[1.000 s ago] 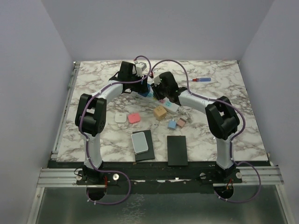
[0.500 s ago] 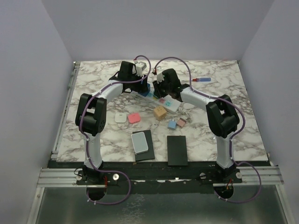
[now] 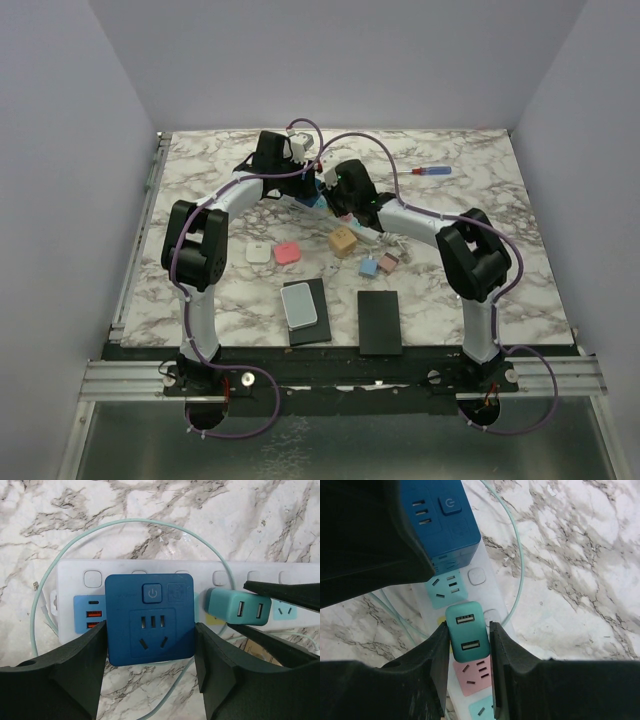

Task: Pull the plug off the socket
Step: Remove the plug from the socket.

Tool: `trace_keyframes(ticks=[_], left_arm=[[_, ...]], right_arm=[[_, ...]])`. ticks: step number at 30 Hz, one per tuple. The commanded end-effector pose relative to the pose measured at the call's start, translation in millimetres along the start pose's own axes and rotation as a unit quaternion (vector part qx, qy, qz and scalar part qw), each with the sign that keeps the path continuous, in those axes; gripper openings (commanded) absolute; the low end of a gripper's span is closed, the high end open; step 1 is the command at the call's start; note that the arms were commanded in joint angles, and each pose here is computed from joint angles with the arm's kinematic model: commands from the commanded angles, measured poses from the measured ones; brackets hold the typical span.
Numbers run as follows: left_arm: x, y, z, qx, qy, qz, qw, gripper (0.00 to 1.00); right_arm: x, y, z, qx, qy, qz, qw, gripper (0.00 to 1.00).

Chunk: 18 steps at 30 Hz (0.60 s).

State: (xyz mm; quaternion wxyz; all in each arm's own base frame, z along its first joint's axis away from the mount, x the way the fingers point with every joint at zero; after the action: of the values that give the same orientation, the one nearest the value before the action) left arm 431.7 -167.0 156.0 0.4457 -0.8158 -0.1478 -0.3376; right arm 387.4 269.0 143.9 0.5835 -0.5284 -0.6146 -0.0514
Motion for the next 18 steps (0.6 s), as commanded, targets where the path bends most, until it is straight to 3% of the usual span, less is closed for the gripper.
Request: trace_keyframes(ticks=[1,8,18], left_arm=[[-45,14,14,0.032,-0.050,0.099,0.993,0.05],[-44,13,13,0.031,-0.050,0.099,0.993,0.05],[-46,14,15,0.035,-0.049,0.101,0.993,0.05]], right_arm=[[23,-10,2,-0.066,-0.043,-0.031,0.996,0.01],[21,-8,10,-0.074,-0.062,-0.028,0.995,0.01],[34,-11,-16,-0.063,0.015,-0.040,0.997,0.01]])
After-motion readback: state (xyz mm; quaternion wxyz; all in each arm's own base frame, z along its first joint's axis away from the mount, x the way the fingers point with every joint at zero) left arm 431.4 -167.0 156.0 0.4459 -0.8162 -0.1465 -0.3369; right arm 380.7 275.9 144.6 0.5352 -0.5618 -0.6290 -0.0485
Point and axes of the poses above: each gripper's point midway between its finger pads, its own y axis out along the fingers, its own z axis along the line the jaws close on, x = y × z, the point moved 10 cm from there along -y, back along the fingers, and after that the axes turned 10 degrees about -y, right-handed, at the moved point
